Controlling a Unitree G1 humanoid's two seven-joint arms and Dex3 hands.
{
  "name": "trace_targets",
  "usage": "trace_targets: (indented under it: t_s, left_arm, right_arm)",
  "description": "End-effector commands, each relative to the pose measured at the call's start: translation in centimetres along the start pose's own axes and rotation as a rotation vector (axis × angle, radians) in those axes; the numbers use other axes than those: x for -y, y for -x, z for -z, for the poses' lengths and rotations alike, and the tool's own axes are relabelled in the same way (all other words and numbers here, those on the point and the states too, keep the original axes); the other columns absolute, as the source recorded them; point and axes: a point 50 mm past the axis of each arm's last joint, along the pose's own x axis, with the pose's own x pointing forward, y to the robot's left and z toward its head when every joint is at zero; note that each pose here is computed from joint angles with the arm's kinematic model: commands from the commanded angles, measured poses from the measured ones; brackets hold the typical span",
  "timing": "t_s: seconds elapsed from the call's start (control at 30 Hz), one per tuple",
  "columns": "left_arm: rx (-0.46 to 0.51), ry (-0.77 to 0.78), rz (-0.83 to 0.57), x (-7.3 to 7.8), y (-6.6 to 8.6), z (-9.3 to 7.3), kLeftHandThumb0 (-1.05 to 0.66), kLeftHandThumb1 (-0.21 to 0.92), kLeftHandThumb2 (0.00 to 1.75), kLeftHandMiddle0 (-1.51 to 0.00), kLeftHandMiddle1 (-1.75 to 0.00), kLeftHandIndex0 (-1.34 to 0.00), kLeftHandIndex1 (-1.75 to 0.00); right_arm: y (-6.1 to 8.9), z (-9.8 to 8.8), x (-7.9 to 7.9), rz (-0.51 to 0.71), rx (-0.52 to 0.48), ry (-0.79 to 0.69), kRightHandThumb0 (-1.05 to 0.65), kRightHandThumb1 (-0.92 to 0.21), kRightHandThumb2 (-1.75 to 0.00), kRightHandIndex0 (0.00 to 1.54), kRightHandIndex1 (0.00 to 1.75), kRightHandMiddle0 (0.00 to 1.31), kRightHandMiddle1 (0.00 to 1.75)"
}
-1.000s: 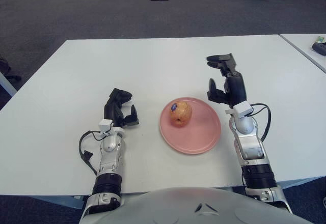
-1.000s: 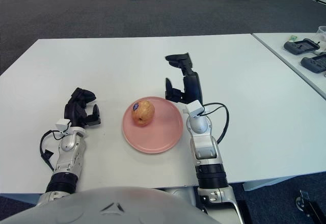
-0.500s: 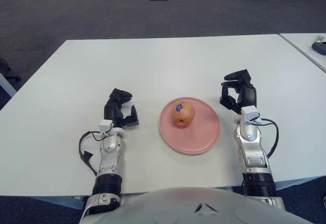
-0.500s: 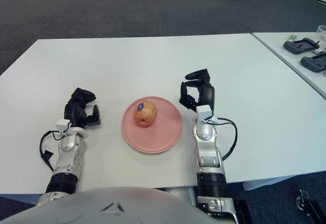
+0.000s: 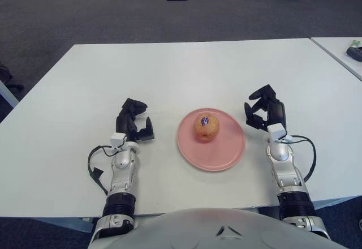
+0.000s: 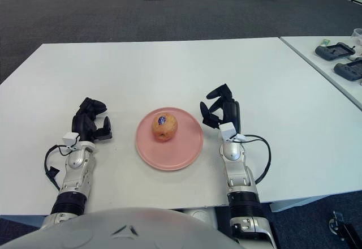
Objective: Put the apple into the plate.
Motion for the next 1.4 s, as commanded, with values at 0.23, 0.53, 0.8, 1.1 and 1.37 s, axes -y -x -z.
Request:
trace_targets:
  t_s: [0.23,0.53,0.8,1.1,1.37]
  left_arm:
    - [-0.113,0.014,-0.022,-0.5,1.3,2.0,-0.01,0.01,1.67,-0.87,-1.70,-0.60,-1.75]
    - [-0.111,0.007,-0.026,-0.5,1.4,2.0,-0.01,0.01,1.66,-0.86,-1.69,-0.60,-1.75]
    - [-0.104,0.011,-0.027,-0.6,1.5,2.0,-0.01,0.02,1.65,-0.85,-1.69,-0.60,-1.75]
    - [-0.112,0.016,-0.028,-0.8,1.5,2.0,-0.01,0.02,1.64,-0.87,-1.67,-0.59,-1.75]
    - [-0.114,0.014,-0.021,-0.8,1.4,2.0,-0.01,0.03,1.62,-0.87,-1.65,-0.59,-1.75]
  right_arm:
    - [-0.4,1.7,0.3,-0.102,-0.055,0.009,-0.43,-0.50,-1.10,1.01,1.75,0.47,1.75]
    - [-0.2,2.6,0.1,-0.131,-0.098,0.011,-0.43,-0.48,-1.13,1.04,1.75,0.49,1.75]
    - [0.2,3.3,-0.1,-0.126,-0.172,0.010,-0.44,-0.45,-1.16,1.04,1.75,0.50,1.75]
    - [0.8,3.6,-0.4,-0.114,-0.200,0.005,-0.44,-0.43,-1.18,1.02,1.75,0.52,1.75]
    - [1.2,4.1,0.1,-0.086,-0.203,-0.029,-0.46,-0.36,-1.27,1.09,1.75,0.57,1.75]
